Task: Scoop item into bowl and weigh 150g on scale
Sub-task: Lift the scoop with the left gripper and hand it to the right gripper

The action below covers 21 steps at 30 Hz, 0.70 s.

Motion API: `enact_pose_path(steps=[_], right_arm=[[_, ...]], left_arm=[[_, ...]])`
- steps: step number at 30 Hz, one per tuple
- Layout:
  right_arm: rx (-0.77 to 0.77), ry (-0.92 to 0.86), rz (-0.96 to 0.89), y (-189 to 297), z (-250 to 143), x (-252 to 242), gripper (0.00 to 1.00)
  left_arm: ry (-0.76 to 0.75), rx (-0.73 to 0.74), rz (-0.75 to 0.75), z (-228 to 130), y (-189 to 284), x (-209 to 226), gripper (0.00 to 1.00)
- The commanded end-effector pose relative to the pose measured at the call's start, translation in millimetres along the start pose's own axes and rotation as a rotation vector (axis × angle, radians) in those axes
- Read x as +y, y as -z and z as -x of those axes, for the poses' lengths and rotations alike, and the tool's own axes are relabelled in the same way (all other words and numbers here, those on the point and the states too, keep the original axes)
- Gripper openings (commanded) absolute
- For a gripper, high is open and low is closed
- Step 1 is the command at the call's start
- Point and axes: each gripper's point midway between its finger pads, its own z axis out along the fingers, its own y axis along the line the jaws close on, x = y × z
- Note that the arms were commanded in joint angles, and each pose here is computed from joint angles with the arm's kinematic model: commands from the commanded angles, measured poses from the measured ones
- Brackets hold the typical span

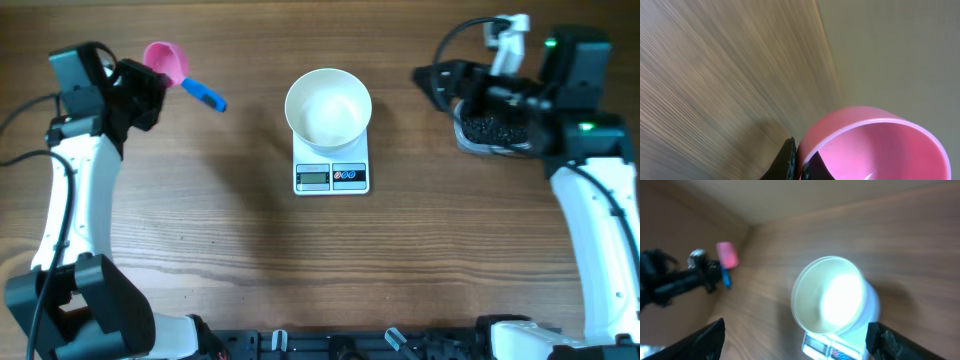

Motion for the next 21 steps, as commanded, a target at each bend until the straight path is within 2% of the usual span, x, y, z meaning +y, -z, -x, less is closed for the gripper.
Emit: enact_pose_path(steps=[1,9,13,19,21], right_arm=[[-0.011,-0.042,0.0,-24,-1,27,0.92],[-0.014,-0.022,-0.024,-58,-20,69,0.9],[0.029,-0.012,-0.003,-75,-33,76,0.88],[0.106,-0.003,0.018,-100,-57,81,0.77],[0.118,0.005,0.024,-107,-61,83,0.71]], left_arm=[[0.245,0.138,-0.04,-46,-5,-26,0.04],[0.383,0.297,0.003,-133,-17,-50,0.04],[0.36,0.343,0.013,-160,-18,-55,0.04],[0.314,0.394,0.026,-190,-17,-58,0.04],[0.302,0.411,0.039,-201,-16,-57,0.04]])
